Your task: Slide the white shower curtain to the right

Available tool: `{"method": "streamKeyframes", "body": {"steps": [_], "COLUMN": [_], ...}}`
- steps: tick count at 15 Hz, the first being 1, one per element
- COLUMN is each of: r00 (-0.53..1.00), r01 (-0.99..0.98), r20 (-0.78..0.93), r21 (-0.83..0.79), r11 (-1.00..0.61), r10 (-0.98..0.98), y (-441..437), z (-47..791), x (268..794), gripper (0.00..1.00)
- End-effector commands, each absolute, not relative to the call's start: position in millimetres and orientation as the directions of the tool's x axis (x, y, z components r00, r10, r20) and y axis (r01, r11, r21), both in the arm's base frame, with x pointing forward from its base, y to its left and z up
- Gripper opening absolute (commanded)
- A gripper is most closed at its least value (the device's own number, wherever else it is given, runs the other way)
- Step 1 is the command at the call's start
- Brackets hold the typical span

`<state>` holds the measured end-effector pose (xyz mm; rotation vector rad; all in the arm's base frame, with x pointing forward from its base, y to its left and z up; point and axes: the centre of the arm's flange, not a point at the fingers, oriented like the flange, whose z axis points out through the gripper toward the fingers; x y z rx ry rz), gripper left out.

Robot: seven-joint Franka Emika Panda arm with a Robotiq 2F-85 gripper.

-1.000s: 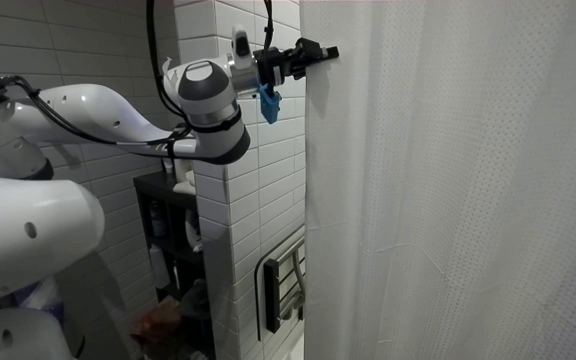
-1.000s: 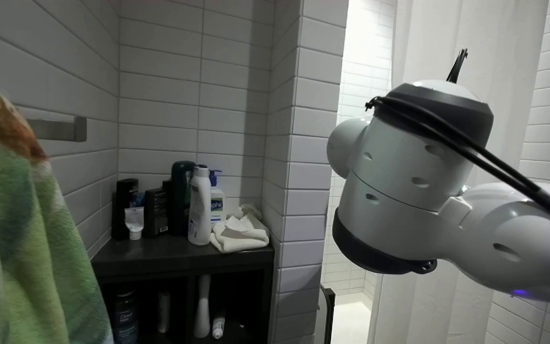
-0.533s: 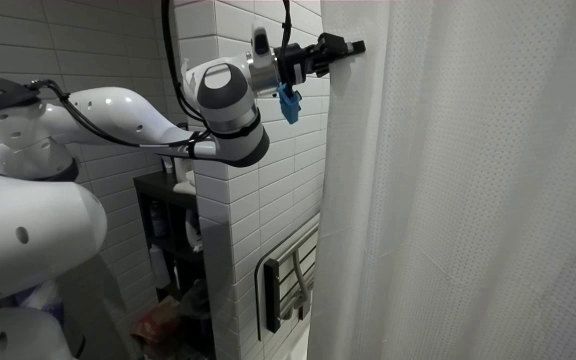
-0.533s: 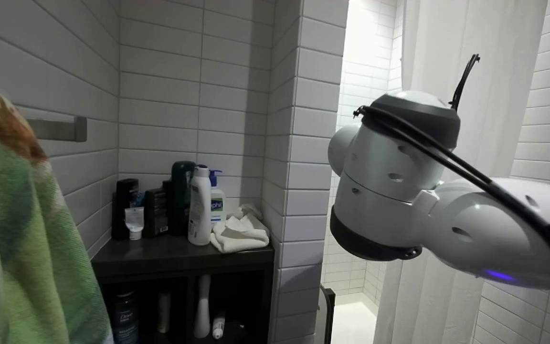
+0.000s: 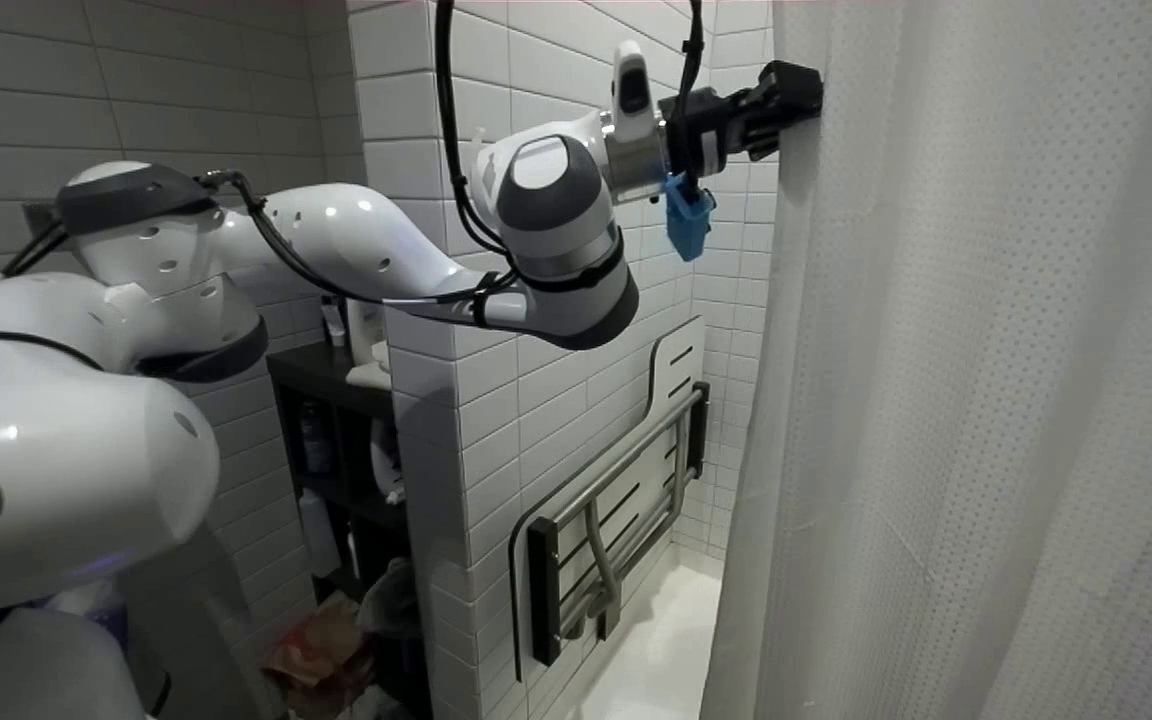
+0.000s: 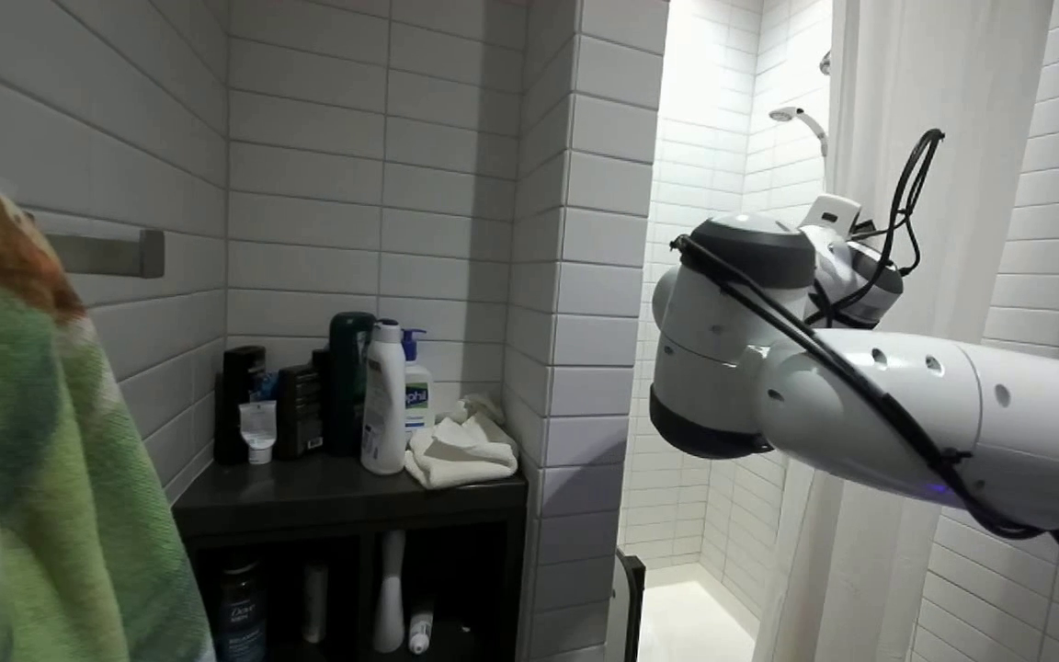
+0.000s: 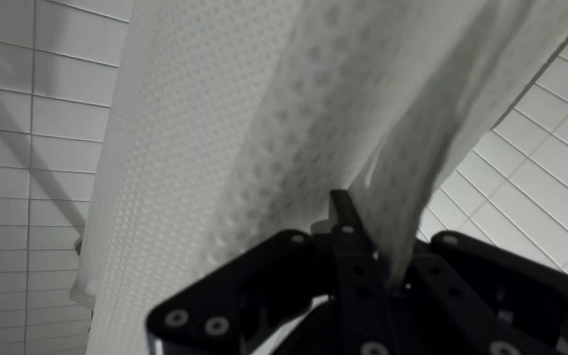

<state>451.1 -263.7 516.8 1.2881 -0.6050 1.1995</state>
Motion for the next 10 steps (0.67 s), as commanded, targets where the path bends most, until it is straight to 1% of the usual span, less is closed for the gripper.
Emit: {"method": "streamKeyframes", "body": {"steps": [1, 10], "r00": [0.371, 0.475], "r01": [-0.903, -0.878], "r20": [0.874, 0.842], "r21": [0.419, 0.473], "r11": [-0.099, 0.074], "r10": [0.315, 0.256], "y": [-313.1, -417.5], "z": [520.6, 522.7], "x": [453.9, 414.3], "gripper": [0.0, 0.0]}}
